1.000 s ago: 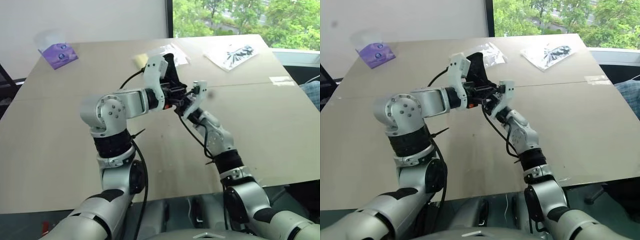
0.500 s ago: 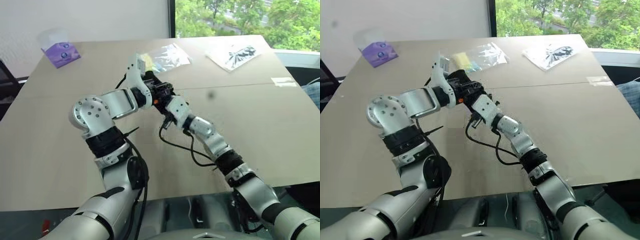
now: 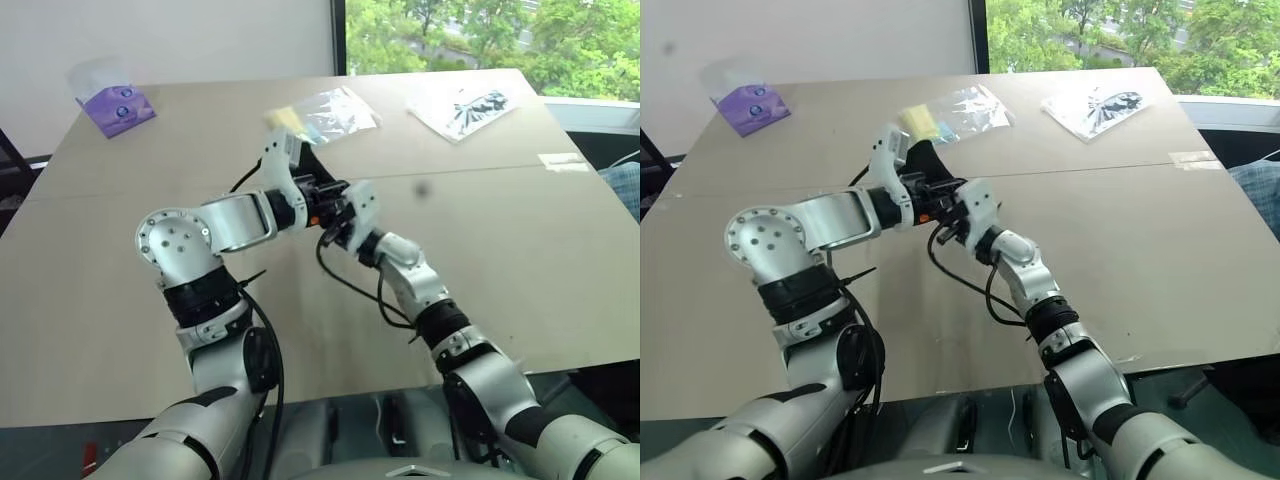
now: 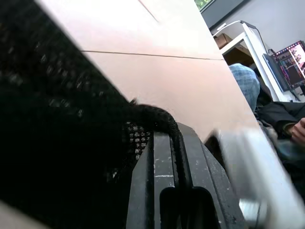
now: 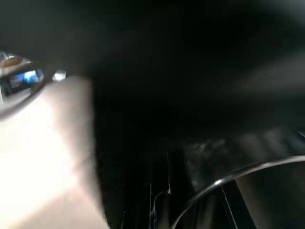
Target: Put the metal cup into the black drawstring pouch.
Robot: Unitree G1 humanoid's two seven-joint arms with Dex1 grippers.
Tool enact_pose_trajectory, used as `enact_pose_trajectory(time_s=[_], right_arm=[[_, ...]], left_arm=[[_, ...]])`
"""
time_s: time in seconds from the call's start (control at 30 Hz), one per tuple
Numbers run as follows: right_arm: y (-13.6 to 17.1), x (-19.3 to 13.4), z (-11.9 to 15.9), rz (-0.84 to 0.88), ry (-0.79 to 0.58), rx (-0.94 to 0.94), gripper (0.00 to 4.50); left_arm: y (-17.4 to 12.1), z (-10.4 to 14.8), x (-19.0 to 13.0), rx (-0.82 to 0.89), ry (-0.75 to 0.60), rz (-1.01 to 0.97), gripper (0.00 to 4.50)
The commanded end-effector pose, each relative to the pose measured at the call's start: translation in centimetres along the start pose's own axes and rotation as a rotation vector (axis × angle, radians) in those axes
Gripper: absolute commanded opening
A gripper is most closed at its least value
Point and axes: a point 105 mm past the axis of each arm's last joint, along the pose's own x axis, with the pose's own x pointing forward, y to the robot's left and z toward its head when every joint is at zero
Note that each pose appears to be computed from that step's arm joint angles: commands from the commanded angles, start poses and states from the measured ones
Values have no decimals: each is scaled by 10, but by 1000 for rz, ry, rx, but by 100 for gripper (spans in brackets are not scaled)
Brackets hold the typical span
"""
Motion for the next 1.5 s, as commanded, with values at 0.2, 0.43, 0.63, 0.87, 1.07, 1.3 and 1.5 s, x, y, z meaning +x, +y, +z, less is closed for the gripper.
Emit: enact_pose_trajectory(time_s=[0.2, 0.43, 0.63, 0.87, 1.07, 1.3, 1.5], right_arm=[[18, 34, 41, -1, -195, 279, 7], [43, 30, 22, 212, -33, -313, 7], [29, 21, 9, 236, 86, -326, 7], [4, -5, 33, 234, 119, -325, 242], [1, -32, 82, 288, 113, -225, 312], [-10, -53, 84, 218, 185, -244, 436], [-34, -60, 37, 64, 321, -232, 436]], left_arm=[[-30, 24, -7, 11, -57, -133, 0], [-30, 11, -6, 5, -24, -128, 0], [-1, 9, -10, -33, -14, -31, 0], [42, 4, -22, -43, -9, 101, 0], [65, 2, -28, -21, -1, 144, 0], [59, 24, -35, 8, -97, 46, 0], [58, 42, -51, 68, -100, 14, 0]])
